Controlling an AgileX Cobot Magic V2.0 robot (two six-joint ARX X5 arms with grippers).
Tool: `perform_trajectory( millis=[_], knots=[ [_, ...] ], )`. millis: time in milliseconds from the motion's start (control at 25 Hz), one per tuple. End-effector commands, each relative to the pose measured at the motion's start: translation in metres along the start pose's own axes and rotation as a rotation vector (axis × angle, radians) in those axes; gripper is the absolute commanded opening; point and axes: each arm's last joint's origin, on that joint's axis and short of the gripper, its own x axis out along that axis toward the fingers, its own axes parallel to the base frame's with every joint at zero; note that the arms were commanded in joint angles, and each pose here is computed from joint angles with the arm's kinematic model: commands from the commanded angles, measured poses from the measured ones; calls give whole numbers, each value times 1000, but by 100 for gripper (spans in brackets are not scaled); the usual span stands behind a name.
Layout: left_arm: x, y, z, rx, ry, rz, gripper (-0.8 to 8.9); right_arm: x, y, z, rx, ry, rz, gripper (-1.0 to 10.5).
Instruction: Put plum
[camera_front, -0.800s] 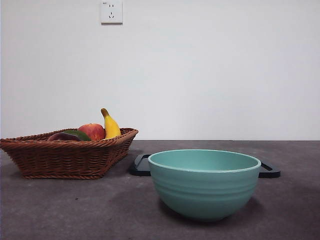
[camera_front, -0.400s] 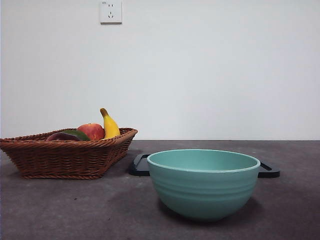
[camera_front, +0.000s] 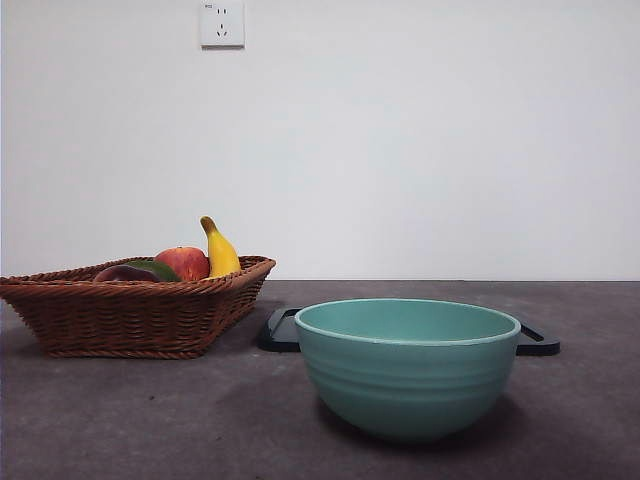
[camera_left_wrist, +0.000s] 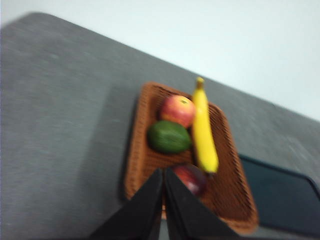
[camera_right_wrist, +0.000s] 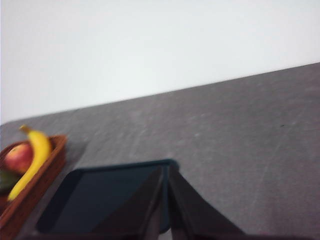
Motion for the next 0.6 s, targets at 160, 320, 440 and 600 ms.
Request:
perform_trajectory(
  millis=[160,320,440,600],
  knots=[
    [6,-15,31,93,171,-125,9,6,11,31,-67,182,95,9],
    [11,-26,46,135,287,-235,9,15,18,47,-80,297,161,9],
    [13,-35,57,169,346,-297,9,23,24,56,-91,387,221,9],
    [13,-53,70,213,457,-423,9,34,39,65,-105,540,353,9]
  ],
)
